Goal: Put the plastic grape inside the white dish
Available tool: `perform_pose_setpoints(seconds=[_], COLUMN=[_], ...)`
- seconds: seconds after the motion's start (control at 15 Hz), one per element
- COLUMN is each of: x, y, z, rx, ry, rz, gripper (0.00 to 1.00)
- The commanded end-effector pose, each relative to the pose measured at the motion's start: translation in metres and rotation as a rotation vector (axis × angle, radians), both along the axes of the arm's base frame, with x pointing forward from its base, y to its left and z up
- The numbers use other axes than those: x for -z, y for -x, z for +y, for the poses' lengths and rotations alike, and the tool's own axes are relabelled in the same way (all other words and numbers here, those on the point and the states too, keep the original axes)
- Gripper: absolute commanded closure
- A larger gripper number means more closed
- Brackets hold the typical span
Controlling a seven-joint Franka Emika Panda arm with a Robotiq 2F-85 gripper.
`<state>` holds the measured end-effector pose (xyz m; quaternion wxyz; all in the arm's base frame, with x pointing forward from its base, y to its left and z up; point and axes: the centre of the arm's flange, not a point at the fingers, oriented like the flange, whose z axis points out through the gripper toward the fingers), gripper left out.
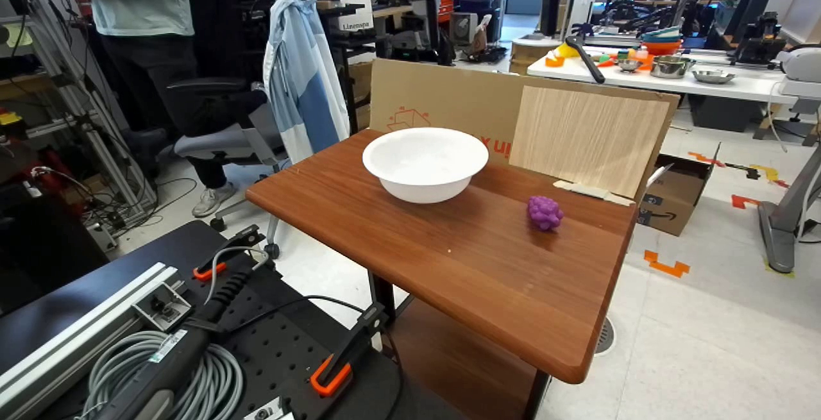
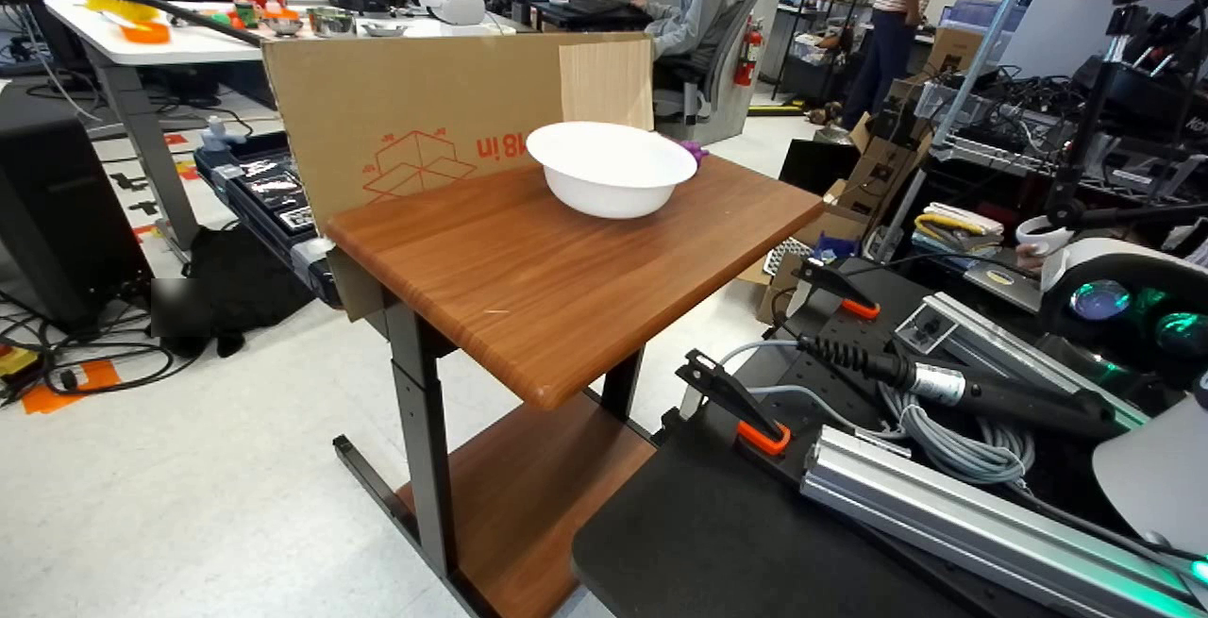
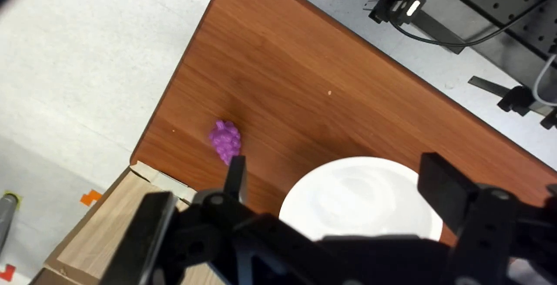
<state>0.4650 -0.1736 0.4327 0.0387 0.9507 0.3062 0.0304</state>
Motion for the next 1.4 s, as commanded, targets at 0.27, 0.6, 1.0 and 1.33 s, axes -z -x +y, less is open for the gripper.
perform_pose_setpoints(seconds=[0.27, 0.6, 1.0, 1.33], x=[0.025, 0.071, 0.109, 0.14], y=[-0.08, -0.136, -0.195, -0.211], z=[-0.063, -0.071, -0.058, -0.055], rx=[0.292, 0.403, 0.266, 0.162], ry=[-0.165, -0.087, -0.026, 0.052], rz=[-0.024, 0.016, 0.163, 0.262], gripper=[0.0, 0.0, 0.0, 0.0])
